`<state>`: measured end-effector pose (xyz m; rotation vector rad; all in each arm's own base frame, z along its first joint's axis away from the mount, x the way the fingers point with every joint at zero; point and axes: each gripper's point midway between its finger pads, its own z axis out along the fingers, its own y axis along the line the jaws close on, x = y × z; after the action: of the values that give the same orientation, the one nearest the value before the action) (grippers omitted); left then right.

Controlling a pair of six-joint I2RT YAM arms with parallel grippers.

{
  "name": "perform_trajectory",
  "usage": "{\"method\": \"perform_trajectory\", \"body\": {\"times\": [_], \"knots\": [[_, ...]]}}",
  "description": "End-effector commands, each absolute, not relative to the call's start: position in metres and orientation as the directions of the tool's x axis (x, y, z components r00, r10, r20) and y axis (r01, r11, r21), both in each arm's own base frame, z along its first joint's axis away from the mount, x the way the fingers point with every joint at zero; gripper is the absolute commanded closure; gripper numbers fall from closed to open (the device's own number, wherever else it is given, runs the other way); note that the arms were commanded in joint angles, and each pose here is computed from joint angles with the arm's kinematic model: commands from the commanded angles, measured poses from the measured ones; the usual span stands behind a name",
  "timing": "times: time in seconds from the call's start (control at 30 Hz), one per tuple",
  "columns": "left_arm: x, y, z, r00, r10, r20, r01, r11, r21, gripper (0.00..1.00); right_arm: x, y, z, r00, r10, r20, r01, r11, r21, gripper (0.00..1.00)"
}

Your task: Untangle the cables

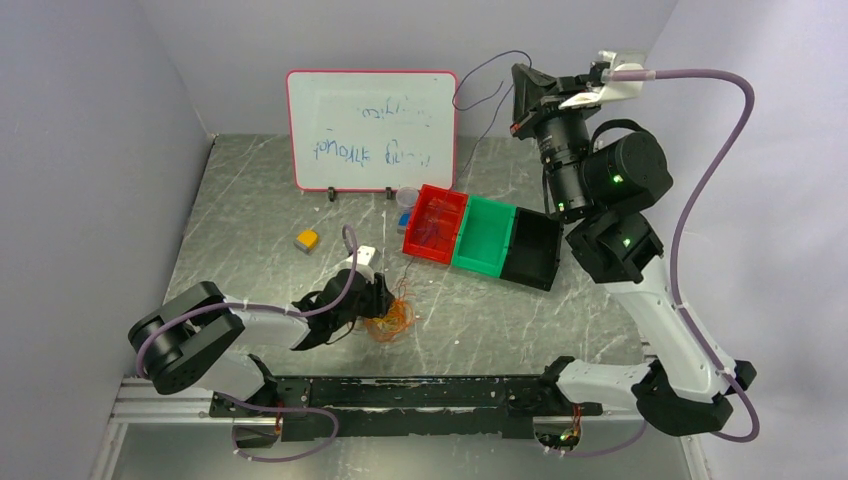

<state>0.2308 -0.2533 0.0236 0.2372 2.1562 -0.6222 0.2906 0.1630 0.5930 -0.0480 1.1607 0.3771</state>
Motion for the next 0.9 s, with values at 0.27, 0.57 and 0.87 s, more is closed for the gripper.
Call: {"method": "perform_trajectory", "body": {"times": [0.27, 0.57, 0.87], "knots": [[0.221, -0.247, 0.012, -0.637, -0.031, -0.770, 0.364, 0.869, -0.336, 0.52, 0.290, 0.155, 0.675, 0.554, 0.241, -0.797, -0.269, 0.958, 0.102, 1.00], [0.219, -0.247, 0.010, -0.641, -0.023, -0.767, 0.365, 0.870, -0.332, 0.53, 0.287, 0.152, 0.725, 0.670, 0.236, -0.704, -0.238, 0.966, 0.096, 1.00], [0.219, -0.244, 0.010, -0.643, -0.031, -0.765, 0.349, 0.878, -0.329, 0.55, 0.294, 0.160, 0.729, 0.683, 0.228, -0.694, -0.238, 0.968, 0.084, 1.00]]}}
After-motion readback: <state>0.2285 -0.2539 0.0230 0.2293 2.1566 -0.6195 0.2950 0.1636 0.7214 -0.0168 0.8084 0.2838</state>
